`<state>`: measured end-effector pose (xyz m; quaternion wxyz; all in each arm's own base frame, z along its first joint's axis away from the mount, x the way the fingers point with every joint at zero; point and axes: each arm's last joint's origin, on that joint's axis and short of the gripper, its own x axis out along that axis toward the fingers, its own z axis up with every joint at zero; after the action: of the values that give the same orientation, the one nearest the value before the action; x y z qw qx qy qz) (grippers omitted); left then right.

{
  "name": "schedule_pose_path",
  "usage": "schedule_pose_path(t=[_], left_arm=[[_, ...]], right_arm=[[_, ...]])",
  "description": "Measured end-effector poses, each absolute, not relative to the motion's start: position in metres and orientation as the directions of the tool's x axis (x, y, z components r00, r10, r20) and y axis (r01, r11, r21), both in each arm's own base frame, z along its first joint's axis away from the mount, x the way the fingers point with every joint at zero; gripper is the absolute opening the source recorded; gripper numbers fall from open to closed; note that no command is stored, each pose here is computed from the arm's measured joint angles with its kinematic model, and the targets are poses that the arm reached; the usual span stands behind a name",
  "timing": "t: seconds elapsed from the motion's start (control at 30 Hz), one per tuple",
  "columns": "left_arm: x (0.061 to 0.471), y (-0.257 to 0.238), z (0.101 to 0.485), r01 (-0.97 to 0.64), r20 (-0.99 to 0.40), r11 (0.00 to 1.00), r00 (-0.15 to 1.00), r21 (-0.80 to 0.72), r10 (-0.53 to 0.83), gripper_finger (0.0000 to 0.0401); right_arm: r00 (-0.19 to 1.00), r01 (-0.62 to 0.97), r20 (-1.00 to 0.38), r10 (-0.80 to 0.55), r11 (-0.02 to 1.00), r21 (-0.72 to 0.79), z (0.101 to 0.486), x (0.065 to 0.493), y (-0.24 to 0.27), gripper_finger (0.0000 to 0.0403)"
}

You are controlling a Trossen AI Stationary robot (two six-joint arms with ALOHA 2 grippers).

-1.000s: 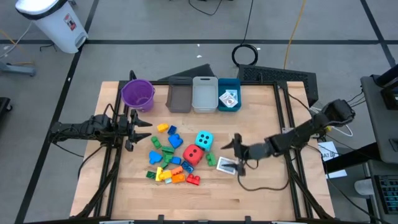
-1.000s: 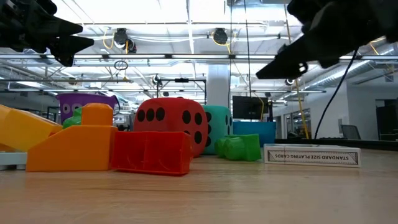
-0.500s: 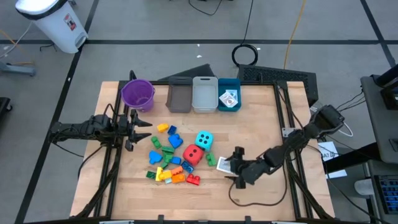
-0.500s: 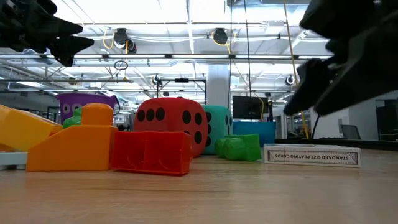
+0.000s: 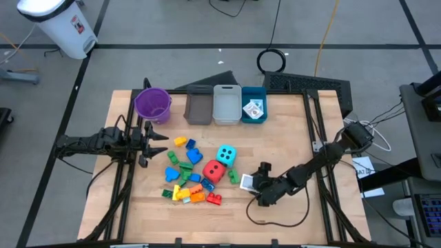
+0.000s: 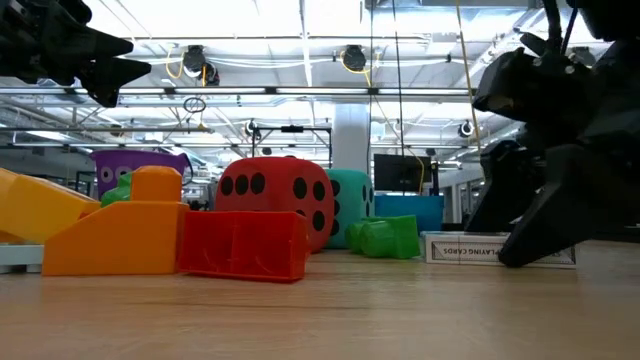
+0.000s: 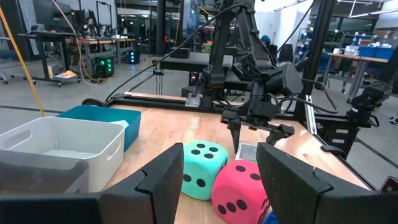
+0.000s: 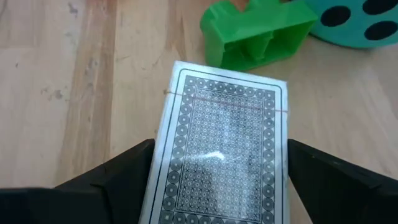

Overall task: Pick & Place Toys
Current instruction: Put the black deck of cards into the blue bin

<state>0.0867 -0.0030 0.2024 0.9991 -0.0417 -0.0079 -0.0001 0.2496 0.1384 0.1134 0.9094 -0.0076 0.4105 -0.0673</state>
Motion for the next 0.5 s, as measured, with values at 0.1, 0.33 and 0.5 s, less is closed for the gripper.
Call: schedule_pose_path(t=[0.1,0.33,0.5], left_arm=[[0.087,-0.003,0.202,0.001,0.016,0.997,1.000,-0.083,0.000,0.0209],[0.087,-0.003,0.202,0.001,0.017,0.997,1.000,-0.083,0.000,0.0209],[0.087,-0.003,0.202,0.001,0.016,0.997,1.000,-0.083,0.000,0.0209]], right_arm=[[0.639,0.137,-0.761,-0.116,0.990,-0.036,0.112,0.253,0.133,0.0329],[0.593,0.110,-0.805,-0.017,0.992,0.060,0.111,0.259,0.122,0.0312],[0.595,0.043,-0.804,0.013,0.998,0.048,0.116,0.262,0.114,0.0282]])
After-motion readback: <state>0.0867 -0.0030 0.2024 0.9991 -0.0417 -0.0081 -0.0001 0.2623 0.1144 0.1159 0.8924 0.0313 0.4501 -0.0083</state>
